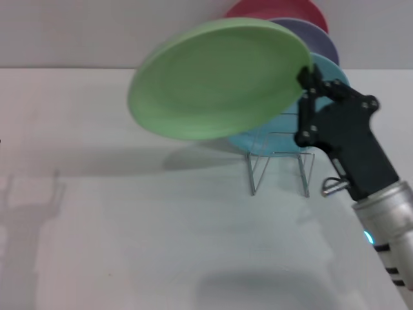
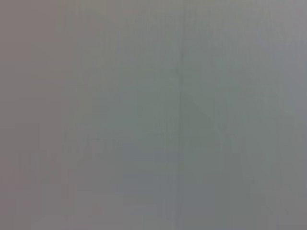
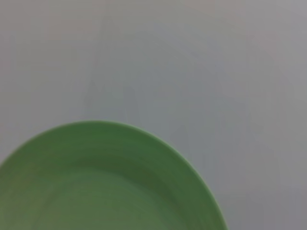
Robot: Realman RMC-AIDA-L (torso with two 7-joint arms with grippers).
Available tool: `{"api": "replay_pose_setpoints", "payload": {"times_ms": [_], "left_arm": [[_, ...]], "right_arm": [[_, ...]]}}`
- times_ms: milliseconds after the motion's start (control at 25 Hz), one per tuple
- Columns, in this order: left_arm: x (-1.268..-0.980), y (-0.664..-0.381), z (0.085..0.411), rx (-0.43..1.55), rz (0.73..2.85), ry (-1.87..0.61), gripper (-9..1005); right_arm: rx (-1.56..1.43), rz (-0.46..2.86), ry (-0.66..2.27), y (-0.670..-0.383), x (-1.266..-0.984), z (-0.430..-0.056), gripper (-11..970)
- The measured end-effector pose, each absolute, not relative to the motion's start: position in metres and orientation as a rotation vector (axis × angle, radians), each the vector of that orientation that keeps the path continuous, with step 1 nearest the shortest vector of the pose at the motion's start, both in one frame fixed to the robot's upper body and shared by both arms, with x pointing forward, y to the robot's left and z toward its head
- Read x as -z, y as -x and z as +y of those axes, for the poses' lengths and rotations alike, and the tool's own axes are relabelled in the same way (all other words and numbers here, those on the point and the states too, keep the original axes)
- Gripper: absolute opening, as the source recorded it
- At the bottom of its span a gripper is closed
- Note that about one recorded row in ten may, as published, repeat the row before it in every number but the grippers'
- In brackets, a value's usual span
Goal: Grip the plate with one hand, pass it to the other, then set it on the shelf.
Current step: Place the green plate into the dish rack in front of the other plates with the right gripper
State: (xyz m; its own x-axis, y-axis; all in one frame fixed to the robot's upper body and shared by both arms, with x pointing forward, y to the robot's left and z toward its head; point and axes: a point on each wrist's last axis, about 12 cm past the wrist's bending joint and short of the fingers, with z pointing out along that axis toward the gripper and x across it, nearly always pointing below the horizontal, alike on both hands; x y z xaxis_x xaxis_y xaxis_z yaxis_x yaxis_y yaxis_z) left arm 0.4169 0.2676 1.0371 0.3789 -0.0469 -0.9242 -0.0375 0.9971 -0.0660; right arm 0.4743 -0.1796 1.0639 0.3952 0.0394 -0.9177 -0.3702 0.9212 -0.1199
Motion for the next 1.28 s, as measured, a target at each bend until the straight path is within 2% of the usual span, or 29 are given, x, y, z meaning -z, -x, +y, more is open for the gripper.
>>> {"api": "replay_pose_setpoints", "payload": {"times_ms": [280, 640, 1280], "left_arm": [[-1.040, -0.431, 0.268, -0.028, 1.188, 0.073, 832], [-1.043, -0.439, 0.256, -0.075, 1.208, 0.031, 832], [-1.047, -0.452, 0.252, -0.036, 1.222, 0.080, 832]], "right_arm": [[-0.131, 1.122, 0.333, -0.458, -1.054, -0.204, 16], [-0.065, 1.133, 0.344, -0.456, -1.048, -0.219, 16], [-0.016, 1.214, 0.374, -0.451, -1.031, -0.242, 17]]}}
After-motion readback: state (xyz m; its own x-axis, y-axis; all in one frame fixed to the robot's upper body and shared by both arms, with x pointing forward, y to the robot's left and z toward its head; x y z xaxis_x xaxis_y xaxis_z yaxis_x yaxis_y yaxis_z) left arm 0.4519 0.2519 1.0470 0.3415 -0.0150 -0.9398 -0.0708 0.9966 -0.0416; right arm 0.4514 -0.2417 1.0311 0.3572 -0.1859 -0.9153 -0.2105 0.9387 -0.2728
